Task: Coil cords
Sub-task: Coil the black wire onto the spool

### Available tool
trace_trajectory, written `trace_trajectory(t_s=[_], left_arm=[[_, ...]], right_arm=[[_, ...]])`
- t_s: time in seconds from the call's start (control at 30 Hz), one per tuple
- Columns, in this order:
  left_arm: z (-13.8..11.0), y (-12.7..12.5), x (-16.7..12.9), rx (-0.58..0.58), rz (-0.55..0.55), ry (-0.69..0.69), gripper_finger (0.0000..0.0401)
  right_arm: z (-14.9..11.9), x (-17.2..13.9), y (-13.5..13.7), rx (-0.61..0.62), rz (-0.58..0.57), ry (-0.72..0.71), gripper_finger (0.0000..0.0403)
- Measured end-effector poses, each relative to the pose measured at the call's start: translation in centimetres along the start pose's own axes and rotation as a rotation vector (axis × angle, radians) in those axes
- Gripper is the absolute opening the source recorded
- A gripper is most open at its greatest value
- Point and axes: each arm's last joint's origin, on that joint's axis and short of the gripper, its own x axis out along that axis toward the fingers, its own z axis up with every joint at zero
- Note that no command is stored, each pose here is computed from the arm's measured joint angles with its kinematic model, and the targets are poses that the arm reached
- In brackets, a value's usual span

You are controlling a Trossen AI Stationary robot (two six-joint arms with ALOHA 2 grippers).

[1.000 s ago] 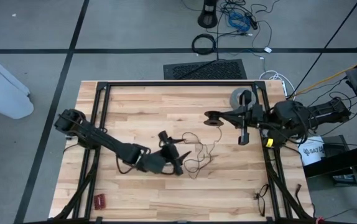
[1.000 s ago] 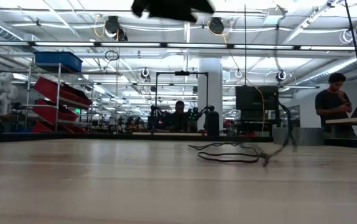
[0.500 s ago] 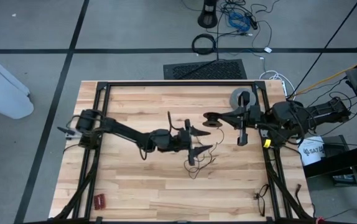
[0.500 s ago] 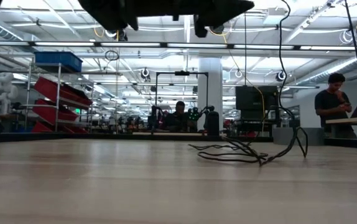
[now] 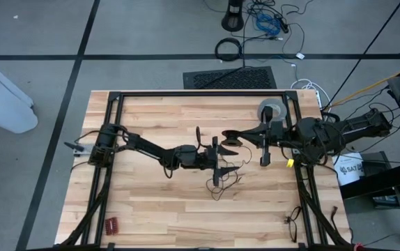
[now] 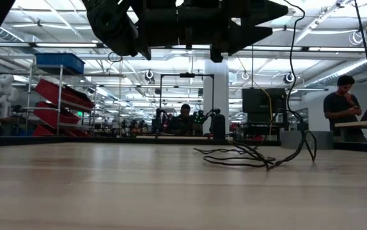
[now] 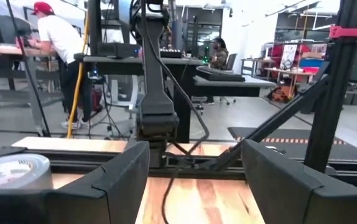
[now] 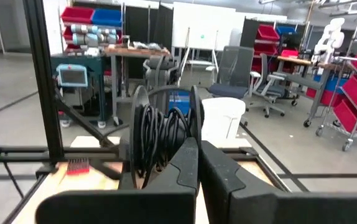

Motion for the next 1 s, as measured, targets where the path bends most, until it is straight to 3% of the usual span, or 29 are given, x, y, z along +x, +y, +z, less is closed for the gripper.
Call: trace_trajectory(t_s=[0.77, 1.0], left_arm=[[0.3, -0.3, -0.1, 0.019, 0.003, 0.024, 0.0260], [0.3, 0.7, 0.0, -0.005, -0.090, 0.025, 0.0260]], right_arm=[[0.5, 0.6, 0.2, -0.046, -0.007, -0.074, 0.0000], [1.1, 0.5, 0.1, -0.071, -0.015, -0.130, 0.0000]])
